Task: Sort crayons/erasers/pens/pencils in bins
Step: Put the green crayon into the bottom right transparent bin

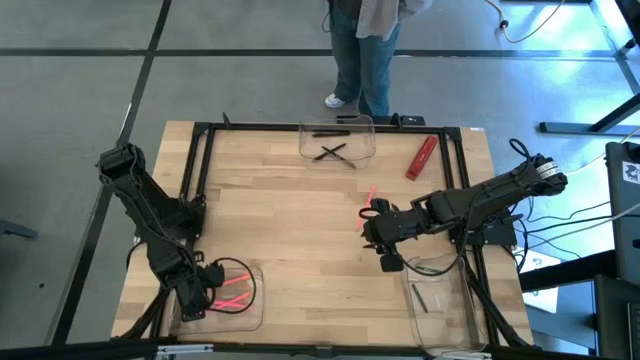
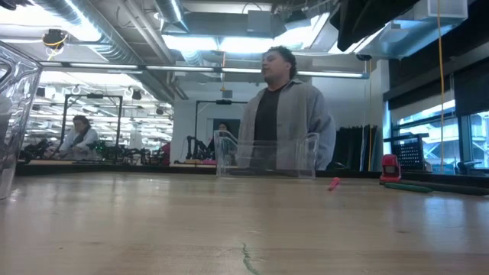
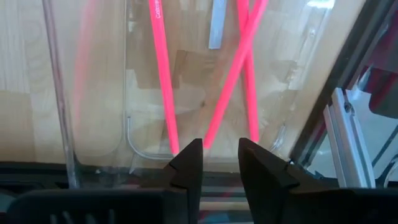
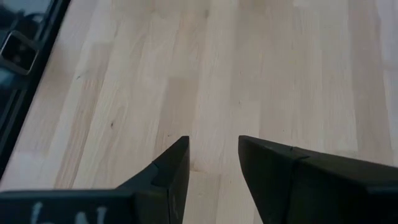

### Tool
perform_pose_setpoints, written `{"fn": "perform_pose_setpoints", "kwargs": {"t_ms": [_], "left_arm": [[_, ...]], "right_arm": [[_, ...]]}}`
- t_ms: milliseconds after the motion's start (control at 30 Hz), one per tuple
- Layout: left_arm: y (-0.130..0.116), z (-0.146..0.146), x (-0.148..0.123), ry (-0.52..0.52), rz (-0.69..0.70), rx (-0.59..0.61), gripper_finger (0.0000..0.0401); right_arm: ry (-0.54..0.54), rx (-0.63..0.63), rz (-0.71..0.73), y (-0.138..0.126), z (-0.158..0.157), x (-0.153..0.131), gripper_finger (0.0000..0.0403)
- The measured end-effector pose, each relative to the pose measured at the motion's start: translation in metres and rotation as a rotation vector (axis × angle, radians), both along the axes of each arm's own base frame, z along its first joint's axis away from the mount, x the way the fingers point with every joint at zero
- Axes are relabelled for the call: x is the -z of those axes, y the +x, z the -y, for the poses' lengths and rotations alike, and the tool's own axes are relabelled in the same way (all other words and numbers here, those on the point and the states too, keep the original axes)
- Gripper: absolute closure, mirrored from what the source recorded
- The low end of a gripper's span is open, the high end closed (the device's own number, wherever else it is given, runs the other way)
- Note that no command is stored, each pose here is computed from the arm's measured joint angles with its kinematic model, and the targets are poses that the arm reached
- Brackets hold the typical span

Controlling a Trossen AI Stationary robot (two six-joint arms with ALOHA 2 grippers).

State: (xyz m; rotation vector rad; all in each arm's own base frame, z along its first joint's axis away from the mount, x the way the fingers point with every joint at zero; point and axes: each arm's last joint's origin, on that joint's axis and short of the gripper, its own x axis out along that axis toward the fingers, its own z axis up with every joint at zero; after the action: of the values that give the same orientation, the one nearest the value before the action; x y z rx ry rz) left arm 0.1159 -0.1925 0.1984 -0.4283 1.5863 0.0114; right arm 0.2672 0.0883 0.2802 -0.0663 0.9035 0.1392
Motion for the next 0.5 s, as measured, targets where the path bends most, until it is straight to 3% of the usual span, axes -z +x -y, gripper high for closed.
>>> {"fn": "perform_pose_setpoints", "kwargs": {"t_ms": [167, 300, 500], "left_arm": [[0.003, -0.004, -0.01, -0.021, 0.044, -0.048, 0.0307], [0.006, -0.01, -0.038, -0.032, 0.165, -0.083, 0.0306], [0.007, -0.025, -0.08, 0.043, 0.319, -0.153, 0.0308]], "right_arm": [[-0.033, 0.146, 0.028, 0.001, 0.004, -0.001, 0.0263], [-0.01, 0.246, 0.032, 0.0, 0.007, -0.004, 0.0263], [-0.018, 0.528, -0.032, -0.009, 0.021, -0.023, 0.0263]]}}
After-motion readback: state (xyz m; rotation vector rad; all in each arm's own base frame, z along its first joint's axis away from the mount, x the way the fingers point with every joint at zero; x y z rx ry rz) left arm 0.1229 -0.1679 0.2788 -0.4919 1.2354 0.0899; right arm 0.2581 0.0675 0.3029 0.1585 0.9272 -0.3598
